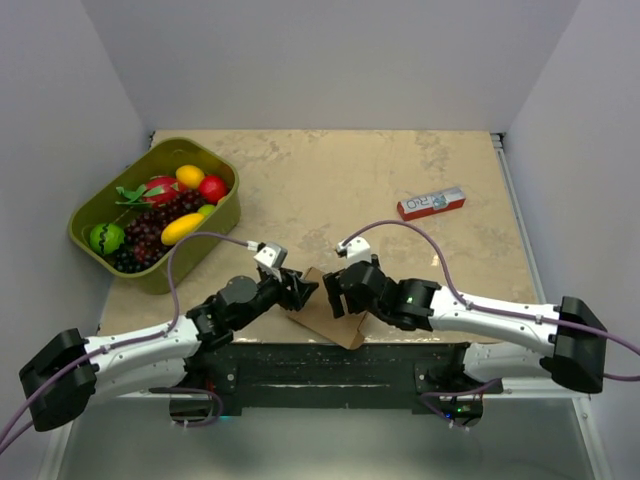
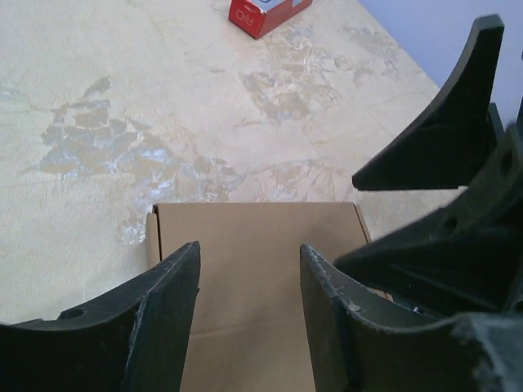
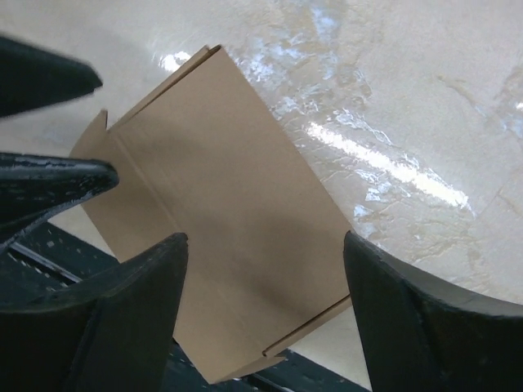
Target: Fold the paper box
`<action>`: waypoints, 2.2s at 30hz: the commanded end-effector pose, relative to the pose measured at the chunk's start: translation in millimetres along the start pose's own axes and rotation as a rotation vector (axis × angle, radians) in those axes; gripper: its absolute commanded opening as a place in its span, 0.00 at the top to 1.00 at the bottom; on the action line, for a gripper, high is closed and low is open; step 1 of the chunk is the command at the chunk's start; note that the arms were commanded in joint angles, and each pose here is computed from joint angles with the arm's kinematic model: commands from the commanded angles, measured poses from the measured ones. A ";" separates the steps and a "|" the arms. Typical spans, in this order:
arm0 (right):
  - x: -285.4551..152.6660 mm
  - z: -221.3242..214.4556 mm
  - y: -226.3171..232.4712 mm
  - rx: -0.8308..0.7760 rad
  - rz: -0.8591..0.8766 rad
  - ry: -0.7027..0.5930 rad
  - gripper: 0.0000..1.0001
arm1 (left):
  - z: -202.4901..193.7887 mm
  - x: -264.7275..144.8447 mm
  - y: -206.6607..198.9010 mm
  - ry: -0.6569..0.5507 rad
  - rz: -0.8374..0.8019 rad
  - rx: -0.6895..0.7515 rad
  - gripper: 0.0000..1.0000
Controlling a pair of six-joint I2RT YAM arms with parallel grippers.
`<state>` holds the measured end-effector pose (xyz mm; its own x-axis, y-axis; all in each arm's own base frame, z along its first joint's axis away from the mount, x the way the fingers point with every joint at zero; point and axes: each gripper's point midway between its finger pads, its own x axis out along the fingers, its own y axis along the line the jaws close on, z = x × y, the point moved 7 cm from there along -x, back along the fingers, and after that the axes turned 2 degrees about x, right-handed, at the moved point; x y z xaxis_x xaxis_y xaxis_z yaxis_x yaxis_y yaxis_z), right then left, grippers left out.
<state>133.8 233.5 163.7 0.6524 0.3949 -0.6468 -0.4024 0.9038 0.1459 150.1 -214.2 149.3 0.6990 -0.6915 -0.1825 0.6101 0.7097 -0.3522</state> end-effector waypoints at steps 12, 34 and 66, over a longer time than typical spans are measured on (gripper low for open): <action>11.1 0.3 12.6 -0.133 0.014 0.077 0.01 | 19.5 17.3 41.9 0.121 0.043 0.029 0.13; 30.8 4.5 -68.3 0.203 0.063 0.115 0.19 | -1.5 23.5 51.4 0.160 -0.070 -0.077 0.08; 78.0 -17.4 -102.3 0.269 0.027 0.226 0.46 | 22.3 9.3 55.5 0.039 -0.010 -0.120 0.01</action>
<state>210.9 171.7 80.9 0.4521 0.4099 -0.7922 -0.2038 0.9121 0.3556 192.4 -178.4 132.3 0.6397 -0.7178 -0.2750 0.5658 0.6818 -0.4637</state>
